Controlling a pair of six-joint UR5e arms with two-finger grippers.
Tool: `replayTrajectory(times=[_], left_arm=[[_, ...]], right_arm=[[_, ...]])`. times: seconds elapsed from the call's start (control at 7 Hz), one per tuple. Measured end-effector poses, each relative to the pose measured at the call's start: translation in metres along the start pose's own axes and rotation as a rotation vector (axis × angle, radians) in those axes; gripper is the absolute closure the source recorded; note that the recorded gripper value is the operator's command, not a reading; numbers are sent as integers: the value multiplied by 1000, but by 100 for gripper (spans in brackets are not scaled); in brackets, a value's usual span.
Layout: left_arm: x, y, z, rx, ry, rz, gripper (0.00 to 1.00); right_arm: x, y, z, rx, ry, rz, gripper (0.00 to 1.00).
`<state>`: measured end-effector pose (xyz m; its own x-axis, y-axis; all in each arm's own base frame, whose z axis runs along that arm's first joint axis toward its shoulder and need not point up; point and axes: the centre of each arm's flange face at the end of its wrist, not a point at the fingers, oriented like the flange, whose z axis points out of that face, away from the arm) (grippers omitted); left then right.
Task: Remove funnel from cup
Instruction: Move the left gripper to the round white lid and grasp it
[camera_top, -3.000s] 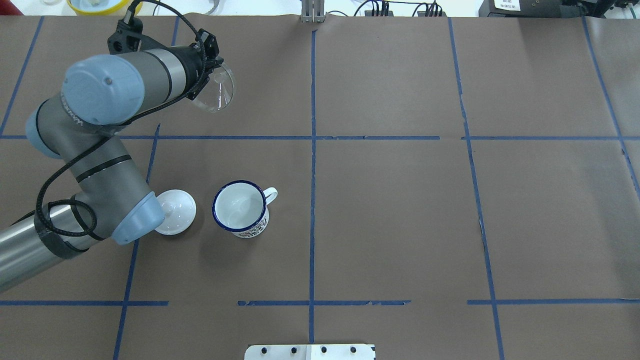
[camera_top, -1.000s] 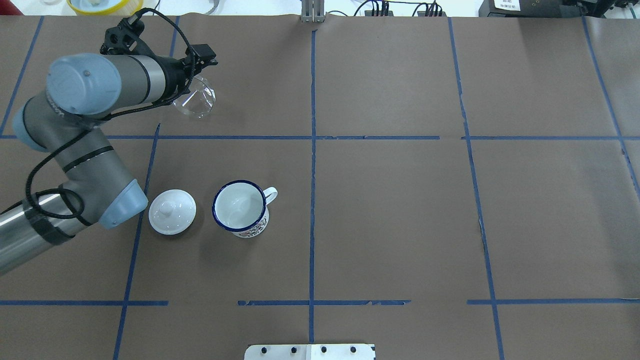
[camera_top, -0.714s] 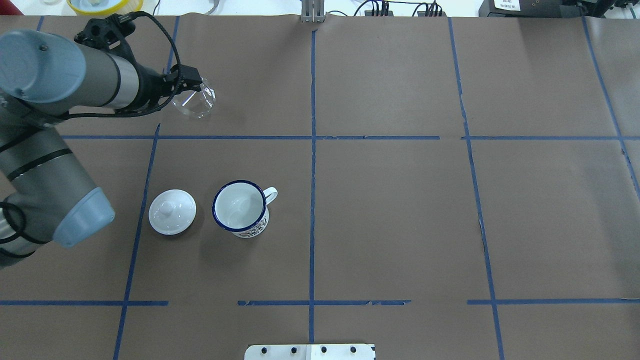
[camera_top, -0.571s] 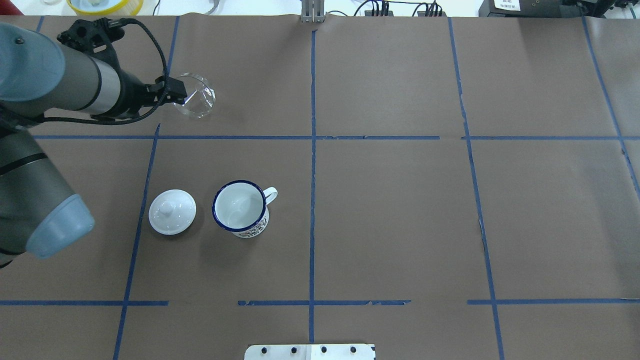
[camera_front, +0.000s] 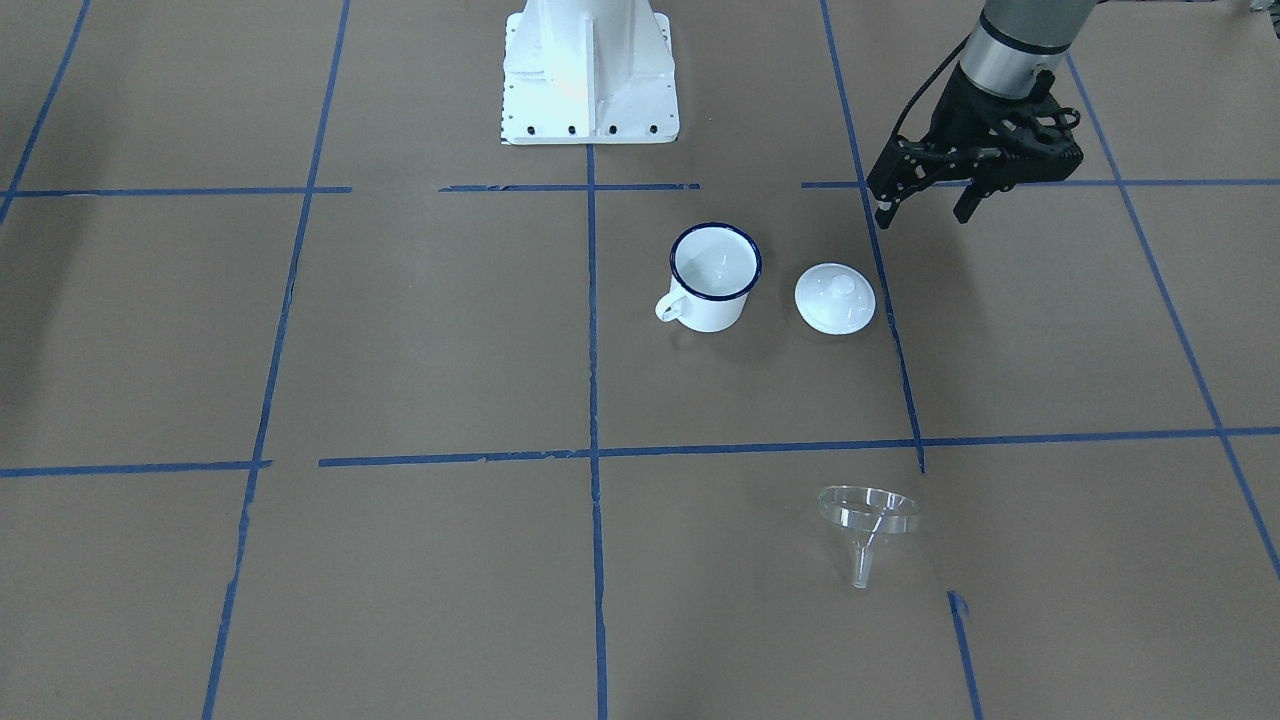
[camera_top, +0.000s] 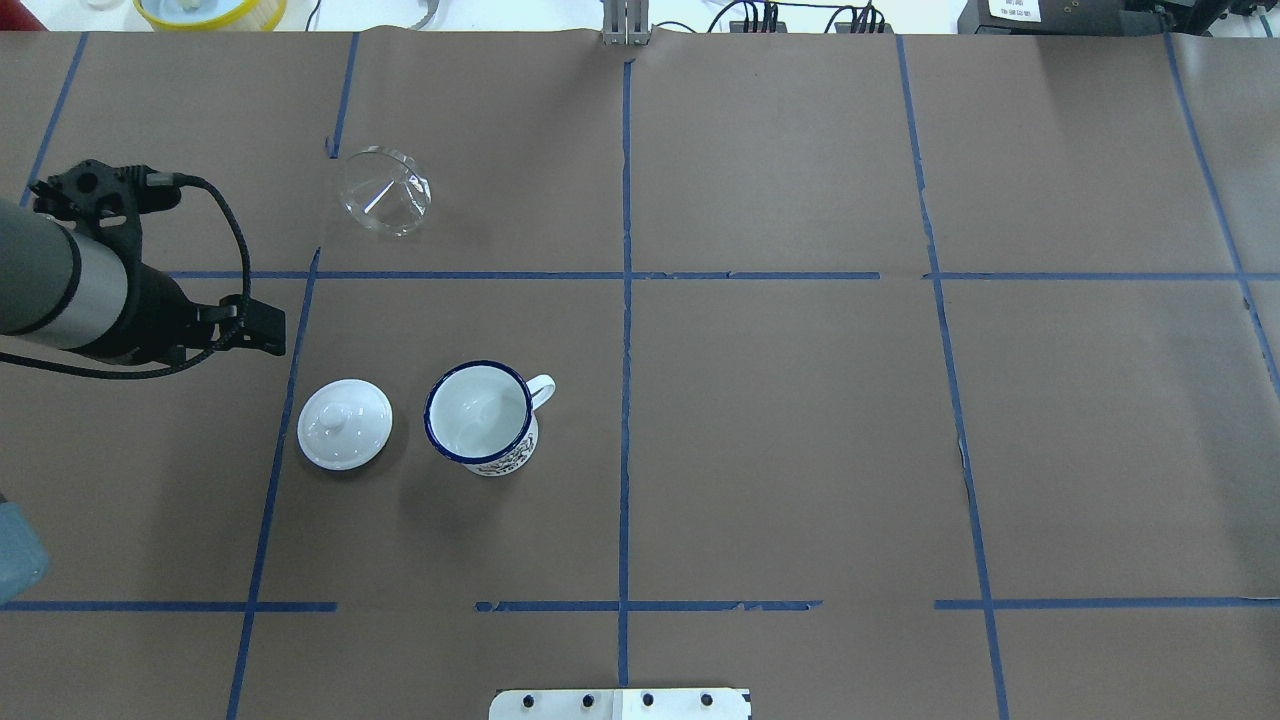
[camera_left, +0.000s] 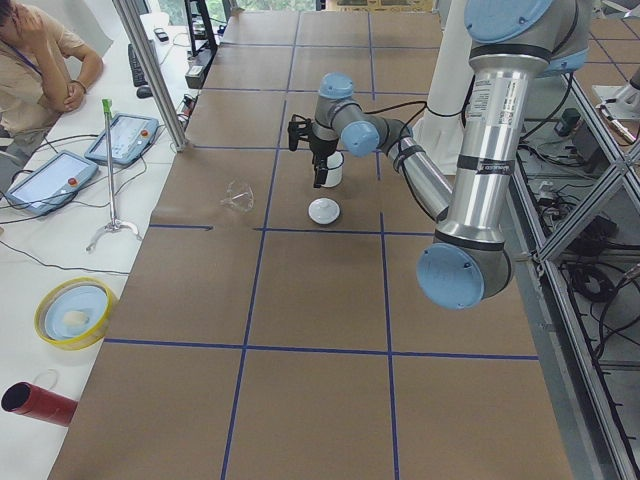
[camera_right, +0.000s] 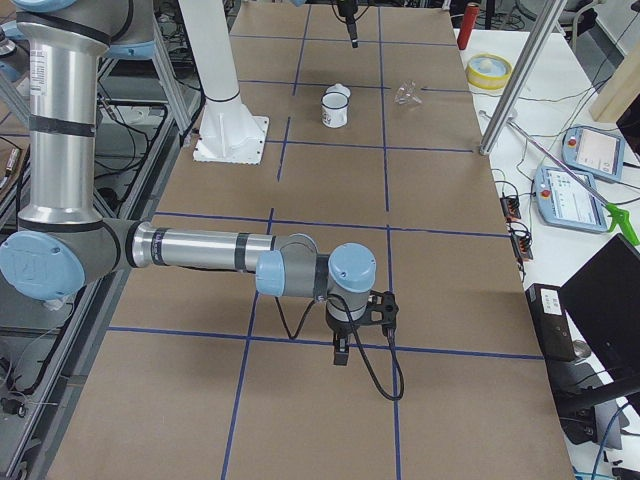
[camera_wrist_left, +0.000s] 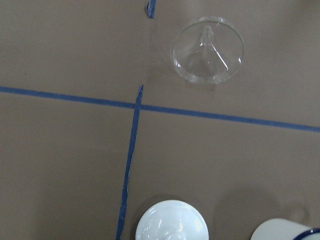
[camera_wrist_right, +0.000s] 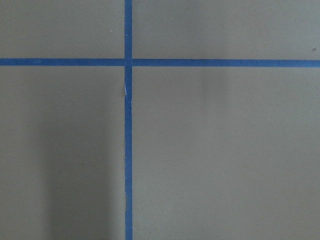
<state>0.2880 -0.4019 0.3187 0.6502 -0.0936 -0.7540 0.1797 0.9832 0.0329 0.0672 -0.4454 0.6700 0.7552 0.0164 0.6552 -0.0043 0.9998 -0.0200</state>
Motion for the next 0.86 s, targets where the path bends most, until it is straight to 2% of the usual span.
replayTrajectory(times=[0.29, 0.57, 0.86], left_arm=[[0, -7, 55, -28, 9, 9, 0], [14, -17, 88, -42, 4, 10, 0], [27, -8, 114, -74, -12, 27, 0]], right_arm=[[0, 0, 0, 0, 0, 0, 0], [0, 0, 0, 0, 0, 0, 0], [0, 0, 0, 0, 0, 0, 0]])
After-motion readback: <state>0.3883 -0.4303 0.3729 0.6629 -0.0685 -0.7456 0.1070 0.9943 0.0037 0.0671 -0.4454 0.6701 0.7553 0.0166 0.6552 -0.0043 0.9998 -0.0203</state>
